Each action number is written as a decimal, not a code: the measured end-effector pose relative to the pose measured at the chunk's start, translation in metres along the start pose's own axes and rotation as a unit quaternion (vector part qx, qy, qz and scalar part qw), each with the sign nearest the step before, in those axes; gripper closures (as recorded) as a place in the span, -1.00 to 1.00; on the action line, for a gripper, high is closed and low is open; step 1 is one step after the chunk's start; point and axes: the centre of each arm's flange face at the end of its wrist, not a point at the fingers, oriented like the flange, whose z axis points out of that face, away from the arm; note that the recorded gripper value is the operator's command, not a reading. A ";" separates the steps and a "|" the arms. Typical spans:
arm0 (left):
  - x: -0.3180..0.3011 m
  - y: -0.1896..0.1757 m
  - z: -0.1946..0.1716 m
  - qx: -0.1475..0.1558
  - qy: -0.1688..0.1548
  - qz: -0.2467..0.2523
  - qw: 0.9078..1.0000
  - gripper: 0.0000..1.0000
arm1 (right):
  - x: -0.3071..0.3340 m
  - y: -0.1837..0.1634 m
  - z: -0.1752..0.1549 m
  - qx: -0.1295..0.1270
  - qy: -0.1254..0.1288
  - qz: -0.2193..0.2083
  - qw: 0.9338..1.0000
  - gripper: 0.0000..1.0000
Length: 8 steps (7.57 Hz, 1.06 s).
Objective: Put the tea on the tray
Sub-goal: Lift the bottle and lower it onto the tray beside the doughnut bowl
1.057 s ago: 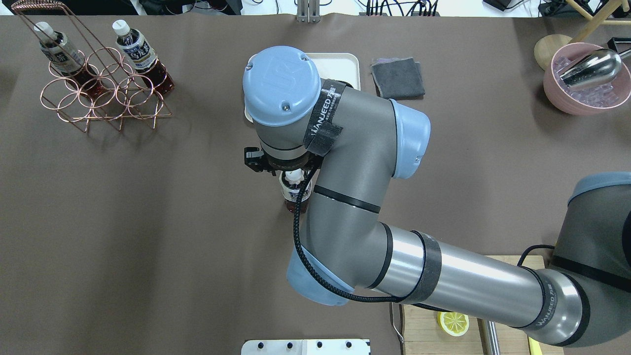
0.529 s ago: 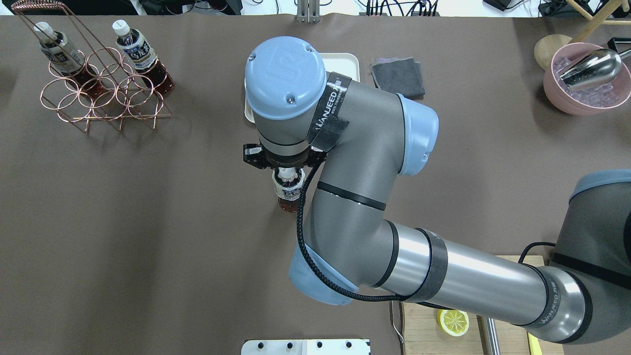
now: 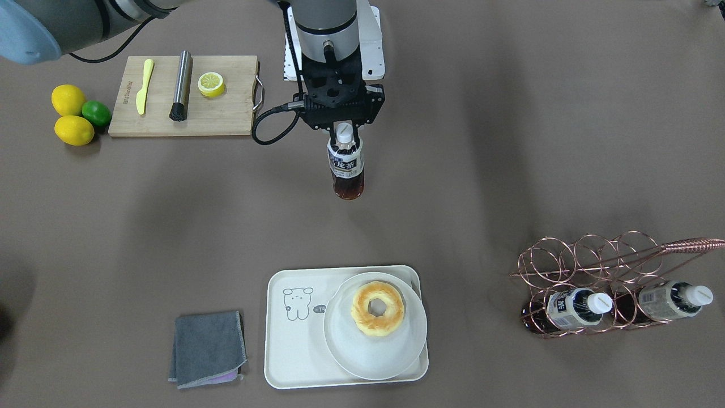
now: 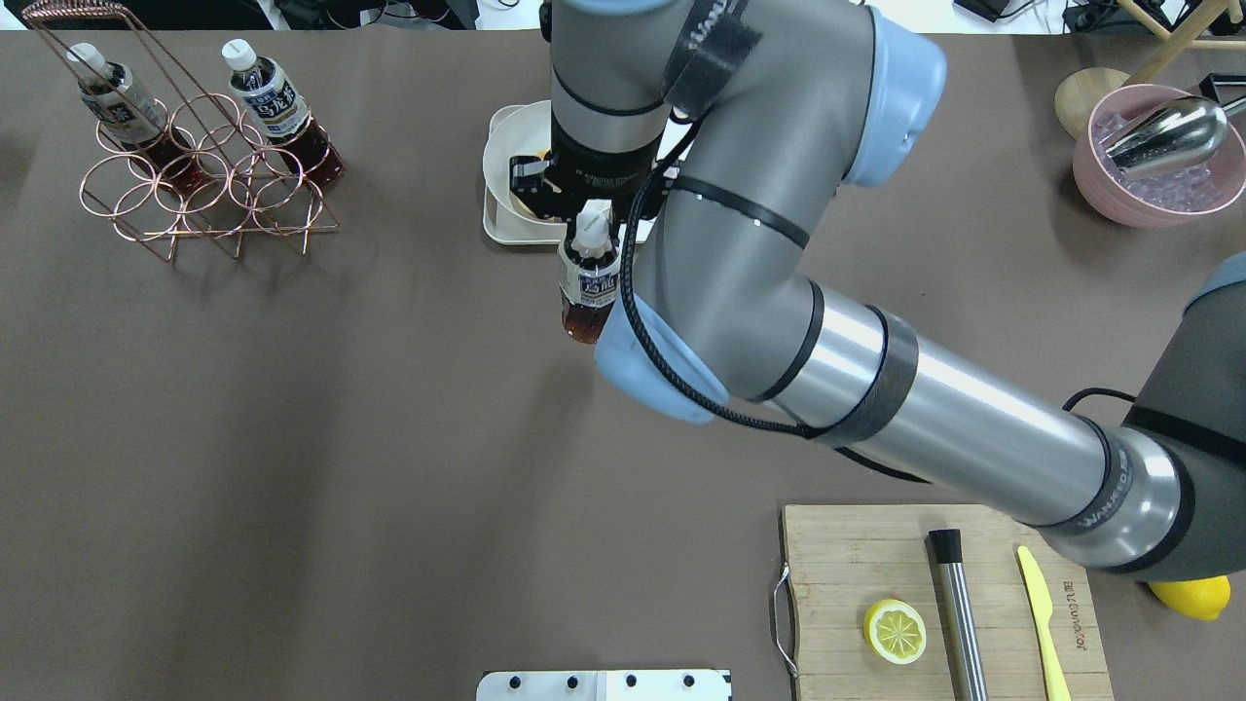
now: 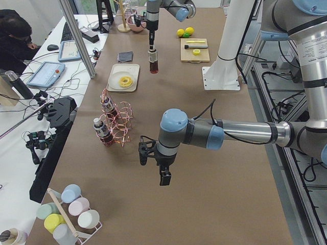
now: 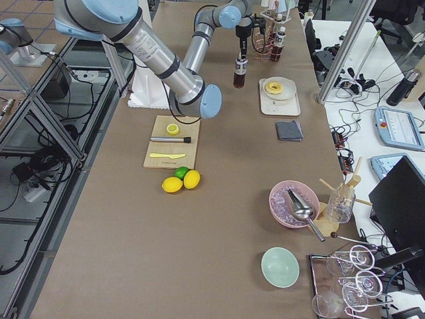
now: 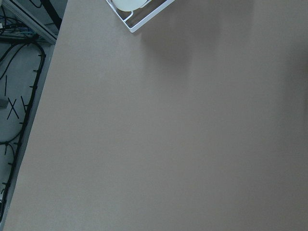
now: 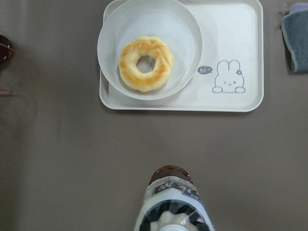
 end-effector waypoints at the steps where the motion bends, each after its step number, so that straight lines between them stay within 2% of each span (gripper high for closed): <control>1: 0.003 -0.005 -0.002 0.000 0.000 0.000 1.000 -0.97 | 0.004 -0.038 -0.012 -0.006 0.002 0.003 1.000 1.00; 3: 0.011 -0.017 -0.008 0.000 0.000 0.000 1.000 -0.97 | 0.013 -0.108 -0.018 -0.013 0.023 0.003 1.000 1.00; 5: 0.016 -0.025 -0.011 0.002 0.001 0.002 1.000 -0.97 | 0.043 -0.167 -0.003 -0.004 0.036 0.000 0.999 1.00; 6: 0.019 -0.031 -0.013 0.002 0.001 0.002 1.000 -0.97 | 0.055 -0.188 0.011 0.002 0.036 0.001 0.999 1.00; 8: 0.024 -0.040 -0.015 0.004 0.001 0.003 1.000 -0.97 | 0.062 -0.207 0.025 0.002 0.041 0.003 0.999 1.00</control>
